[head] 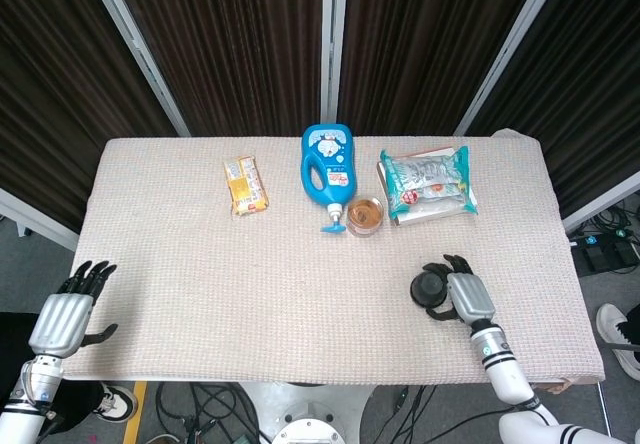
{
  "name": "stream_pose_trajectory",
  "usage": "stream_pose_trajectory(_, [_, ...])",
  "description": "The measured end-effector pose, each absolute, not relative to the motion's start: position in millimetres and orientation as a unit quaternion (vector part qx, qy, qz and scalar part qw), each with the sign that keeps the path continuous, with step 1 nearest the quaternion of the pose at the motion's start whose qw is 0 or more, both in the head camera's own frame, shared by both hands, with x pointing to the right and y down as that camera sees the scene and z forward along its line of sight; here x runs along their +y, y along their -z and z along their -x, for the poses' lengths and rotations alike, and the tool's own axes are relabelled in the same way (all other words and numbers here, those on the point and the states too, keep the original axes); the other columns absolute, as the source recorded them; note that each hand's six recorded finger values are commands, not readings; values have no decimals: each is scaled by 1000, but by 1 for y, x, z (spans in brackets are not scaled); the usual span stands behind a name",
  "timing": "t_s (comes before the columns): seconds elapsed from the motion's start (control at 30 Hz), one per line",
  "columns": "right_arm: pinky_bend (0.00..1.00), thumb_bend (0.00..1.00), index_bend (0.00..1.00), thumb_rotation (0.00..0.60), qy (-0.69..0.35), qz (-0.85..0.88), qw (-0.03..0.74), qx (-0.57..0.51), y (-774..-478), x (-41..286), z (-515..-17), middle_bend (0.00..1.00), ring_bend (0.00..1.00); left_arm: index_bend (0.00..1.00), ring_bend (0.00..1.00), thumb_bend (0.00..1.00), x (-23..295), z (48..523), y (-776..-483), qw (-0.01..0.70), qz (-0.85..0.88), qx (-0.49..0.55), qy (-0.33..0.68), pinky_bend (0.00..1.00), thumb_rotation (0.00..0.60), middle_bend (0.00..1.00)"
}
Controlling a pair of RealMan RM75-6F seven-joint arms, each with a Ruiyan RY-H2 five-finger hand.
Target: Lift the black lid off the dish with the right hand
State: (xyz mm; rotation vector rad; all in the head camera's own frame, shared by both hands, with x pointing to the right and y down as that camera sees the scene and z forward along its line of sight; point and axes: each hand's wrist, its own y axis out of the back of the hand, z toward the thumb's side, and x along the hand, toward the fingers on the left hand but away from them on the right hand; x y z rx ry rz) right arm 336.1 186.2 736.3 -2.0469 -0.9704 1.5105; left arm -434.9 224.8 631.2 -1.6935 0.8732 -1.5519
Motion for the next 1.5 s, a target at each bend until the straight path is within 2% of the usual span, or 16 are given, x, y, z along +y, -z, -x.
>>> stream_pose_trajectory(0.47, [0,0,118,600,-534,734,224,-355,-721,185,-340,303,0,91,0,174,224,434,-630,337,650,335,593,209,600,66])
stream_pose_trajectory(0.63, [0,0,54,600,-540,737,221,-341,-722,186,-341,207,0,92,0,174,224,434,-630,337,650,335,594,209,600,66])
stream_pose_trajectory(0.83, [0,0,22,600,-545,741,223,-323,-723,189,-338,130,0,92,0,174,224,435,-629,337,649,337,593,209,600,66])
stream_pose_trajectory(1.2, [0,0,21,600,-544,729,242,-337,-710,185,-340,222,0,92,0,174,224,434,-629,337,650,338,591,209,600,66])
stream_pose_trajectory(1.5, [0,8,20,600,-544,725,242,-347,-710,183,-339,311,0,92,0,174,224,435,-629,337,650,338,592,209,600,66])
